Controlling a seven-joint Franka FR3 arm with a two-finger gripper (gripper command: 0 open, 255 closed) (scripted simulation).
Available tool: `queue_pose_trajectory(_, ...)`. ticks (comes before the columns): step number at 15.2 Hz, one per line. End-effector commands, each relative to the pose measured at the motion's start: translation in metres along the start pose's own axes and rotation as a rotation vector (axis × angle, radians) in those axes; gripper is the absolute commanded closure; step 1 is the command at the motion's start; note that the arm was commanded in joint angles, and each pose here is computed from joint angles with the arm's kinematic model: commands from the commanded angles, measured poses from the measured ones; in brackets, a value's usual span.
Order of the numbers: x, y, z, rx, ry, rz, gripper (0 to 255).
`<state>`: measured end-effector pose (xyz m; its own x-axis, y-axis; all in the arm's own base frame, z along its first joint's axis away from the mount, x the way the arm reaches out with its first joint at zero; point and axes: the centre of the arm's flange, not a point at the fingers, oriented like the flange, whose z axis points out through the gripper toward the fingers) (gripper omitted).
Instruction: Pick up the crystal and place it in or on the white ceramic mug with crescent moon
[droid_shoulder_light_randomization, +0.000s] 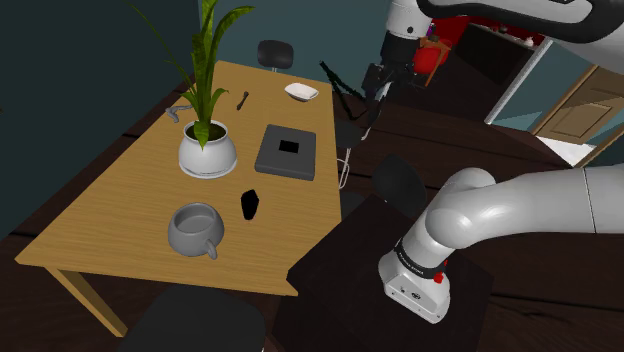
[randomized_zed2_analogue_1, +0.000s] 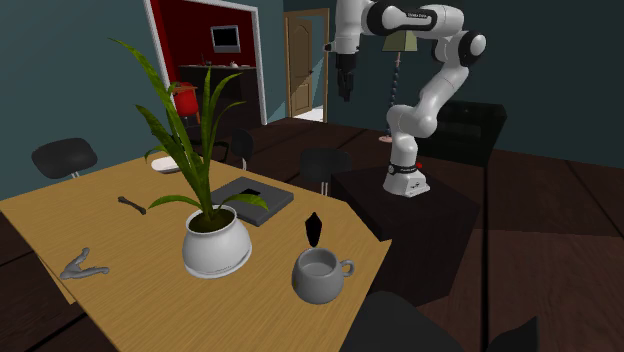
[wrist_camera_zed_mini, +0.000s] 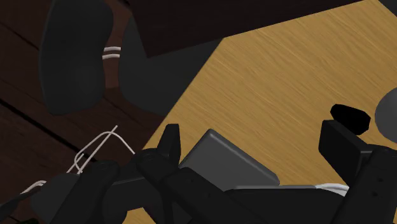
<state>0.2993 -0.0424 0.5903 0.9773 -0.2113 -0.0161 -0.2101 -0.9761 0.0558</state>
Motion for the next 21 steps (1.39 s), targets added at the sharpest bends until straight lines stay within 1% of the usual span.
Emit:
queue_pose_trajectory(1,0.000,0.000,0.000,0.000,0.000,0.000,0)
queue_pose_trajectory(11,0.058,-0.099,0.083,-0.054,-0.054,0.056,0)
queue_pose_trajectory(21,0.116,-0.189,0.174,-0.107,-0.108,0.111,0)
